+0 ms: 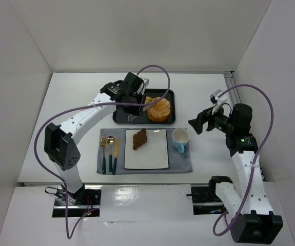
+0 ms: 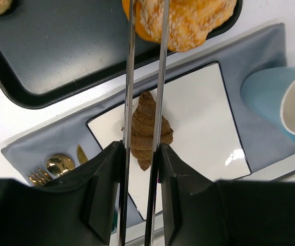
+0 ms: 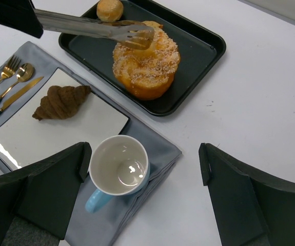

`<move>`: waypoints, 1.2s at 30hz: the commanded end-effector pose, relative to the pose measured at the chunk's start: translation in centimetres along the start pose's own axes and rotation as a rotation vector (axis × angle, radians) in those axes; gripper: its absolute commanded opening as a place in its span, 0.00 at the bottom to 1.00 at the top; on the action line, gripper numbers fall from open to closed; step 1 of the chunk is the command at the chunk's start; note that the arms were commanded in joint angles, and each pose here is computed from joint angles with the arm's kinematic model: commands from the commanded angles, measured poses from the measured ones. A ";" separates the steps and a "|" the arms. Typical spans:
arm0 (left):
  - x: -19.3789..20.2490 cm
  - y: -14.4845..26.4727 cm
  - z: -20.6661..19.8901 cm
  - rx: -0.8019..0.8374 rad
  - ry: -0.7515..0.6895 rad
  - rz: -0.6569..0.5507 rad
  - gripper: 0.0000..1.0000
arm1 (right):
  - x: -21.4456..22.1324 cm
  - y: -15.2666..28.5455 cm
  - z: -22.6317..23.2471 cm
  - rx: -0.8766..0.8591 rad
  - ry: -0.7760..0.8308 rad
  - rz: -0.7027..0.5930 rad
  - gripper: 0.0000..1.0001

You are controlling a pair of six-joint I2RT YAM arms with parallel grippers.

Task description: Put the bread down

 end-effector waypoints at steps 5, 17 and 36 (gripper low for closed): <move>-4.8 7.2 -2.4 0.110 0.000 -0.193 0.00 | -0.9 0.1 0.2 -0.012 0.035 -0.028 0.99; -3.0 12.4 -2.6 0.176 -0.004 -0.218 0.00 | -0.9 0.1 0.2 -0.012 0.035 -0.028 0.99; 12.2 16.5 -0.2 0.294 -0.004 -0.027 0.00 | -0.7 0.0 0.0 -0.005 0.029 -0.018 0.99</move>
Point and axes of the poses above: each gripper's point midway between its finger pads, its own y axis back along the fingers, its own z axis along the line the jaws close on, x = y × z, the point moved 1 cm from there along y, back along the fingers, and after that the axes turned 8 degrees about y, right-handed, at the moved point
